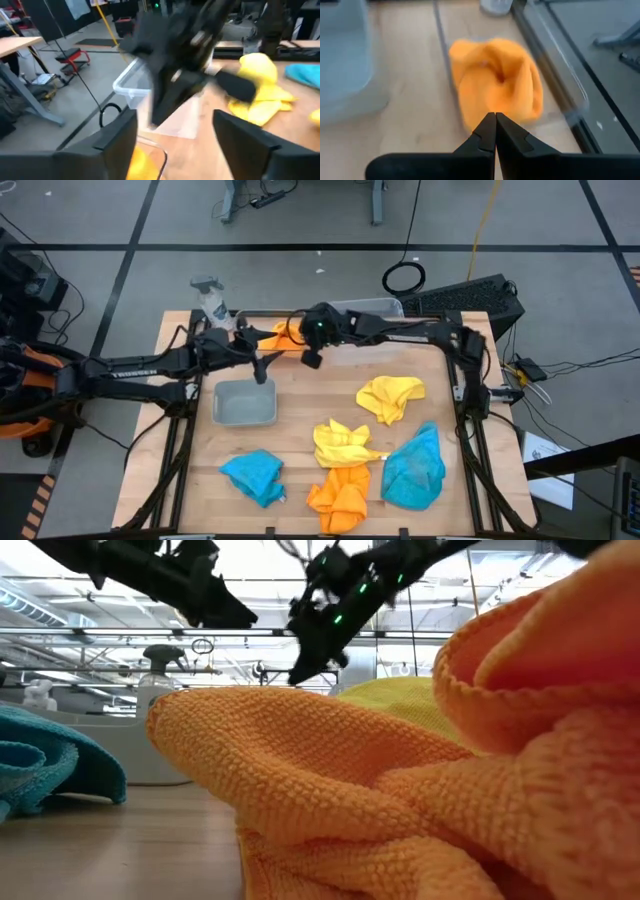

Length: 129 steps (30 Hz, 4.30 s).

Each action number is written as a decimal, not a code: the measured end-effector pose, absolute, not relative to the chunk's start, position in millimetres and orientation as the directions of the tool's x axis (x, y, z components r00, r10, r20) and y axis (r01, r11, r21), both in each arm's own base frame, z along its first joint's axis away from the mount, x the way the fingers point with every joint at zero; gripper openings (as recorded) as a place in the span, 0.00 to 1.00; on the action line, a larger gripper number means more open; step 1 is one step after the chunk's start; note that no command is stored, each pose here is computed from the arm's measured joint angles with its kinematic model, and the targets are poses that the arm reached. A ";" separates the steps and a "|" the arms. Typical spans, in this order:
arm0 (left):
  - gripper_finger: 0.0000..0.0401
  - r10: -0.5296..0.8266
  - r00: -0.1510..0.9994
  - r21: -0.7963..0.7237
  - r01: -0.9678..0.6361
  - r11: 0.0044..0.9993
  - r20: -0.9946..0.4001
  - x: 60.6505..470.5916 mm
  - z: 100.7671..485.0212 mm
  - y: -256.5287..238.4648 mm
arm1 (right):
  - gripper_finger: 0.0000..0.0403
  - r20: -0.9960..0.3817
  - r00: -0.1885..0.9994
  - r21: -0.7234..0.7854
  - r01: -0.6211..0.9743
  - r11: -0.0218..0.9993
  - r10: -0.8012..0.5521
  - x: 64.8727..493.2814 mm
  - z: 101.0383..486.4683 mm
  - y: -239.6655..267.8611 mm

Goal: Sort microfiber towel by color & place in baskets
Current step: Put the top orange towel into the left transparent bin, then put the bottom orange towel into the left transparent bin

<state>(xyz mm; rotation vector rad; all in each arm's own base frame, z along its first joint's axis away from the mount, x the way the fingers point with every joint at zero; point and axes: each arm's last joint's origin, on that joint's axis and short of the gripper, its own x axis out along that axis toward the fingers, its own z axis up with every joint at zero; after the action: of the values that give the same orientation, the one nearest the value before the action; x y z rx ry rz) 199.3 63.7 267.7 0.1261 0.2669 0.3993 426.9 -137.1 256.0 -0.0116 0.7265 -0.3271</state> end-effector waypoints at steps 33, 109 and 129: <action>0.01 0.429 0.746 0.080 -0.455 0.887 -0.510 222.3 169.1 167.1 | 0.00 -0.519 0.851 0.035 0.118 0.992 -0.082 232.4 273.7 8.7; 0.03 0.256 0.899 0.035 -0.261 0.965 -0.354 247.2 263.3 66.7 | 0.30 -0.684 0.603 0.216 -0.371 0.903 0.411 306.6 98.3 164.3; 0.03 -0.027 0.981 0.079 0.043 0.996 -0.192 262.1 276.3 21.1 | 0.01 -0.613 0.787 -0.134 -0.198 0.971 0.076 274.9 238.4 133.2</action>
<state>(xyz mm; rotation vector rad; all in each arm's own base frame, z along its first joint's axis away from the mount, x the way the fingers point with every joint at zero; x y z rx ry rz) 262.1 21.1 276.3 0.0829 0.1924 -0.0349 274.9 133.2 238.4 -0.1959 0.6500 0.1483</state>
